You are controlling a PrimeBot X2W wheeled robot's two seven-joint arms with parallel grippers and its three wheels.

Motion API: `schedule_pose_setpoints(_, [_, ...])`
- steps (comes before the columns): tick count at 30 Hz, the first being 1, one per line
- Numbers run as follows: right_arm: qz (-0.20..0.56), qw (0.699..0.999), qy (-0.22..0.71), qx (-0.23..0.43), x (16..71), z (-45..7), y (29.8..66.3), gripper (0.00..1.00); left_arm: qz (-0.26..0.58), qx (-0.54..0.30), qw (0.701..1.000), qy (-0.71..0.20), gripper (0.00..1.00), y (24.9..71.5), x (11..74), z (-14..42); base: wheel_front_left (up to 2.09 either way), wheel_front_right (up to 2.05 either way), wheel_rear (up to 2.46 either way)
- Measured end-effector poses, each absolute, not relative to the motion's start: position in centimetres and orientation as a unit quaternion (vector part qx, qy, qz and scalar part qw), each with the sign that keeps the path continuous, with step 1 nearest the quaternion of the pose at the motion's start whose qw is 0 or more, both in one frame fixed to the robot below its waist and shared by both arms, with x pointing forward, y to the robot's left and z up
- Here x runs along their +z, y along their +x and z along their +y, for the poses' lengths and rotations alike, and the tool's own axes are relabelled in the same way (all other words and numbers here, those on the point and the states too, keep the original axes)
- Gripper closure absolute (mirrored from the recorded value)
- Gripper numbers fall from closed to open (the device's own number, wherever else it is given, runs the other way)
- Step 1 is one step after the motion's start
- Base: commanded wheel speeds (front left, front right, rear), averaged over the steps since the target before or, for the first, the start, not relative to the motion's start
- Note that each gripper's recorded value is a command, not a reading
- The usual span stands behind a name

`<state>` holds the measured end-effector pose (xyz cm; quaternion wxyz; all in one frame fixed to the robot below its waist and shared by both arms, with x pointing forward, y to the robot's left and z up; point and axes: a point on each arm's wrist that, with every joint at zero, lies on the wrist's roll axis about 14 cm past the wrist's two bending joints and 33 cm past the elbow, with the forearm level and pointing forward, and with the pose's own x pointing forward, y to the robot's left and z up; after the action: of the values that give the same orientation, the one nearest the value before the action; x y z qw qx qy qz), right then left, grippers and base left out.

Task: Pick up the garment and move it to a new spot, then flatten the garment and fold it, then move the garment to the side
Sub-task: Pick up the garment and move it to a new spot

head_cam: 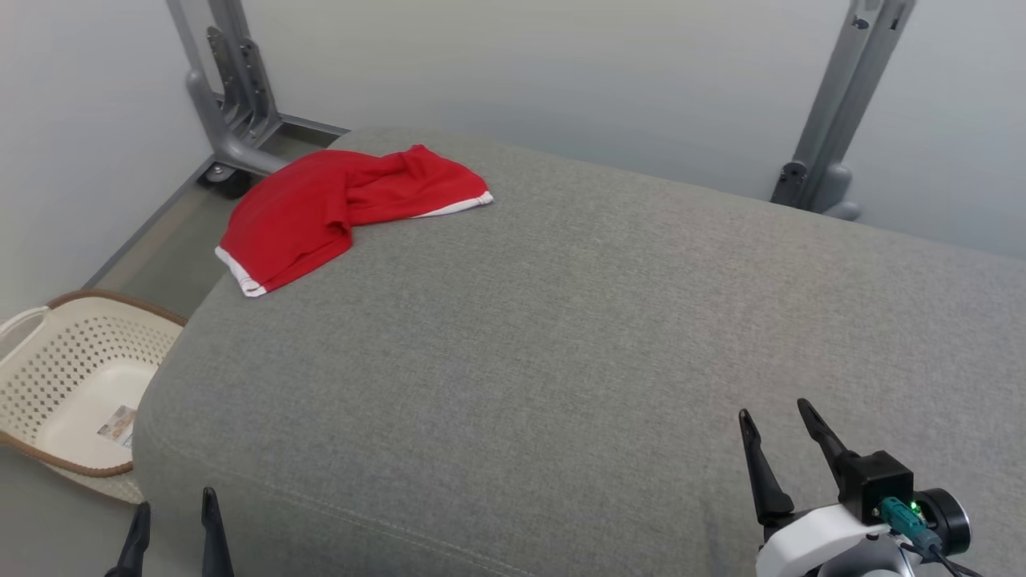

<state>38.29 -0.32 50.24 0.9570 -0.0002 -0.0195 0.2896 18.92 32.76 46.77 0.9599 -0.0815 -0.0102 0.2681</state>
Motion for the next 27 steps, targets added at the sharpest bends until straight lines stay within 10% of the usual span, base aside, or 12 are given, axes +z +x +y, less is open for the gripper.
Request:
schedule_pose_setpoints(15, [-0.016,0.959,-0.015,0.283,49.6,-0.9,38.9,0.0,-0.008,0.267,0.96,-0.085,0.0,19.6,46.9,32.8,0.0,0.0,0.0])
schedule_pose_setpoints(27, [-0.06,0.964,-0.064,0.252,50.1,-3.7,47.0,0.0,-0.065,0.232,0.968,-0.073,0.0,30.7,52.0,34.4,0.0,0.0,0.0])
